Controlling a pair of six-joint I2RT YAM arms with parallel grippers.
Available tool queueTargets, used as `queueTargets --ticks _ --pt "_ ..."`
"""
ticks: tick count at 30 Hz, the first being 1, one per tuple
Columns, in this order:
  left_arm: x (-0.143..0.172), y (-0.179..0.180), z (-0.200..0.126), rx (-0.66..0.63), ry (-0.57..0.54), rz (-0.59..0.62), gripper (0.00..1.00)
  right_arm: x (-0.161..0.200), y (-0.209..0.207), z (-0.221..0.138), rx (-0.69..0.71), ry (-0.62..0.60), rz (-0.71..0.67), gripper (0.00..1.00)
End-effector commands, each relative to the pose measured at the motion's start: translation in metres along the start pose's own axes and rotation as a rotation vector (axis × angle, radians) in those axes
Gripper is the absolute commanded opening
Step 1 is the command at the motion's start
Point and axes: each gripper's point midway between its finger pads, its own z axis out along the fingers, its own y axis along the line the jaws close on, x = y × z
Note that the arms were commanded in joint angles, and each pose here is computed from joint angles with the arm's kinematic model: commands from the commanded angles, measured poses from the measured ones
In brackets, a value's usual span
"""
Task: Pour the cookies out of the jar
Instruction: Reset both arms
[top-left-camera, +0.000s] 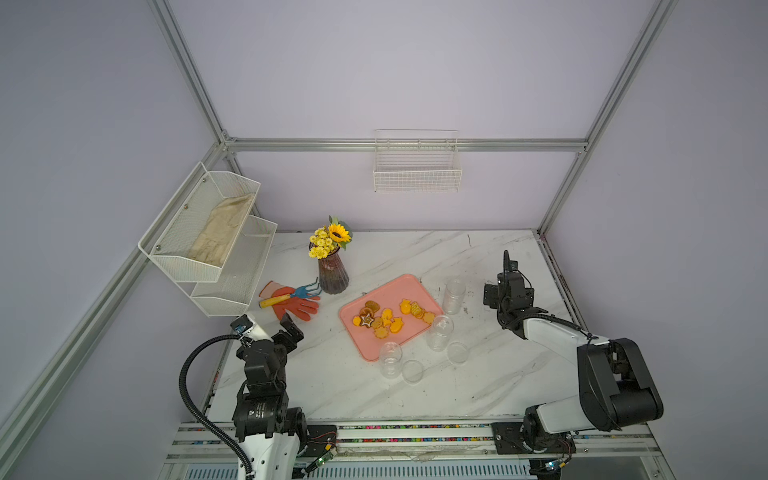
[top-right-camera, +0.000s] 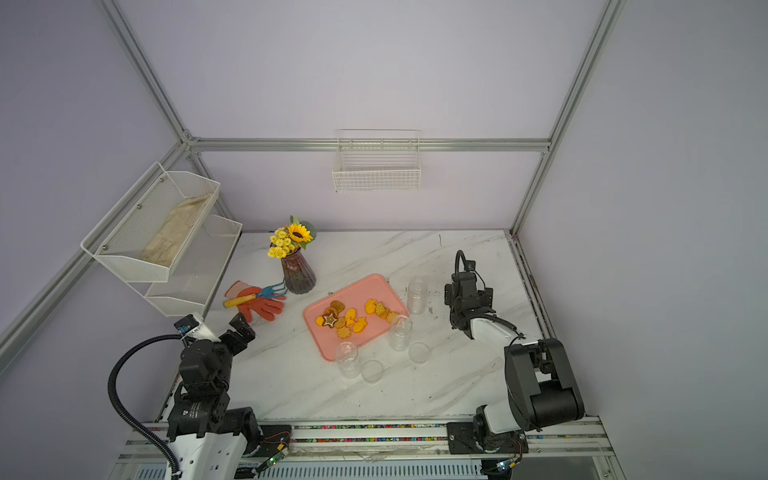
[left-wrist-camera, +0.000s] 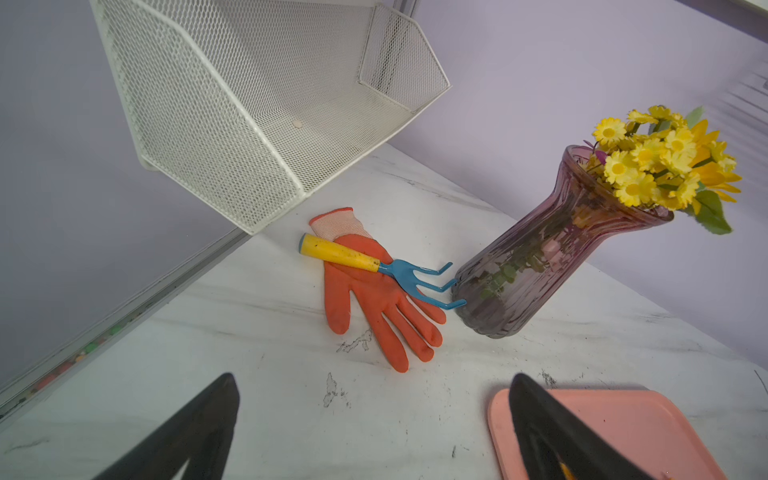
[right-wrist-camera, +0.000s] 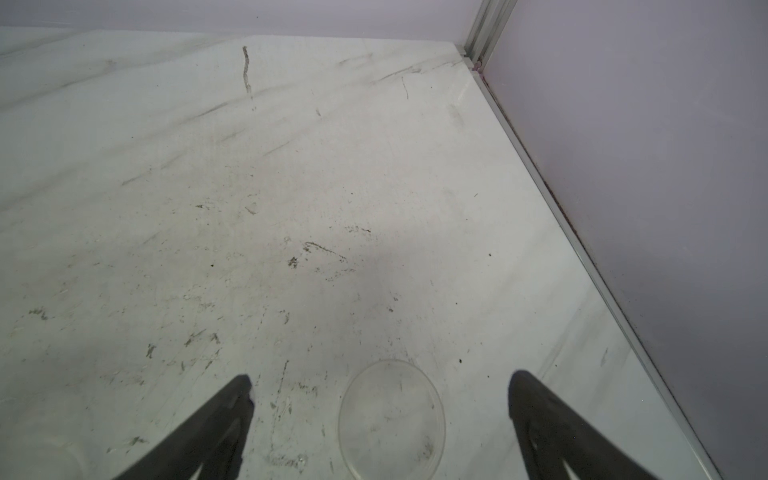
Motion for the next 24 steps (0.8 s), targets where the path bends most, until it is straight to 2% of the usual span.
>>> queueTargets --ticks 1,14,21,24 --pt "-0.002 0.001 0.010 -0.010 -0.039 0.014 1.00 -0.005 0.001 0.009 -0.007 -0.042 0.014 0.97" --pt "0.001 0.001 0.053 -0.049 -0.092 0.047 1.00 0.013 0.004 0.046 0.009 -0.023 0.016 0.97" --pt "0.011 0.001 0.082 -0.075 -0.086 0.068 1.00 0.018 0.006 0.055 0.000 -0.038 0.025 0.97" --pt "0.017 -0.001 0.095 -0.076 -0.073 0.114 1.00 0.023 0.006 0.057 0.002 -0.038 0.024 0.97"
